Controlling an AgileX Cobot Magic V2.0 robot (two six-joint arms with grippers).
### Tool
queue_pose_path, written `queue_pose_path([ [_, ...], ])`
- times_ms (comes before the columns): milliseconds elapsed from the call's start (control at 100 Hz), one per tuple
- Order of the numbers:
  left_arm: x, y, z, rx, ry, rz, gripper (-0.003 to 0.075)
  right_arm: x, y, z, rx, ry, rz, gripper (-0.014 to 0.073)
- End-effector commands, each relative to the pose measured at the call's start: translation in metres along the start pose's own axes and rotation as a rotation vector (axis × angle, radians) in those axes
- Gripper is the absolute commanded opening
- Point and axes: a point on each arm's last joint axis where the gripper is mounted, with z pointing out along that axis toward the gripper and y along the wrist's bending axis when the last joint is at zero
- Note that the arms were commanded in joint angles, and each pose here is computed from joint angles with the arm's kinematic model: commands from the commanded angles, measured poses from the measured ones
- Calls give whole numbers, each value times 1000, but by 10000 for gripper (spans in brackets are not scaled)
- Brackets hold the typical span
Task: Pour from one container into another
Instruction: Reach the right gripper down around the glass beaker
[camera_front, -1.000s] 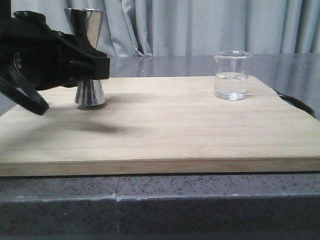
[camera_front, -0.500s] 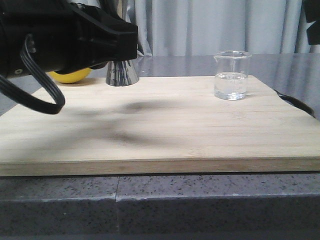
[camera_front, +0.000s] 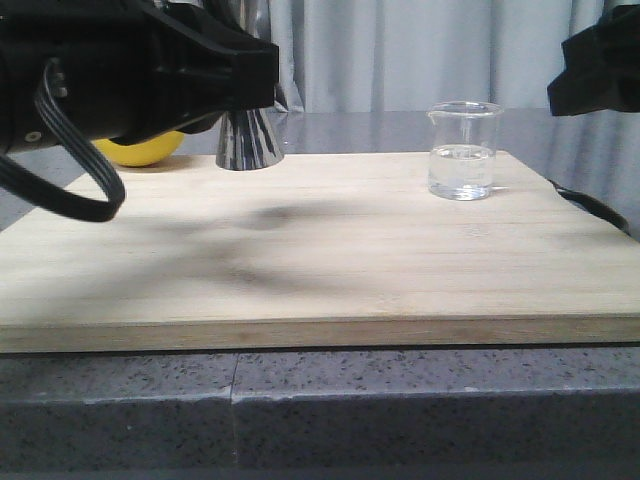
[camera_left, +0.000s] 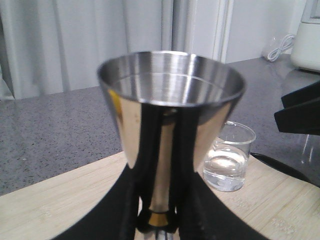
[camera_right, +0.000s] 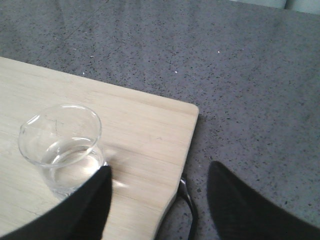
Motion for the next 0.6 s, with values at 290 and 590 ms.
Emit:
queue_pose_path([
  [290, -26, -3, 0, 14, -143, -11, -19, -12, 19, -5, -80, -149, -9, 521],
  [590, -26, -3, 0, 14, -143, -11, -19, 8, 23, -2, -104, -225, -1, 521],
])
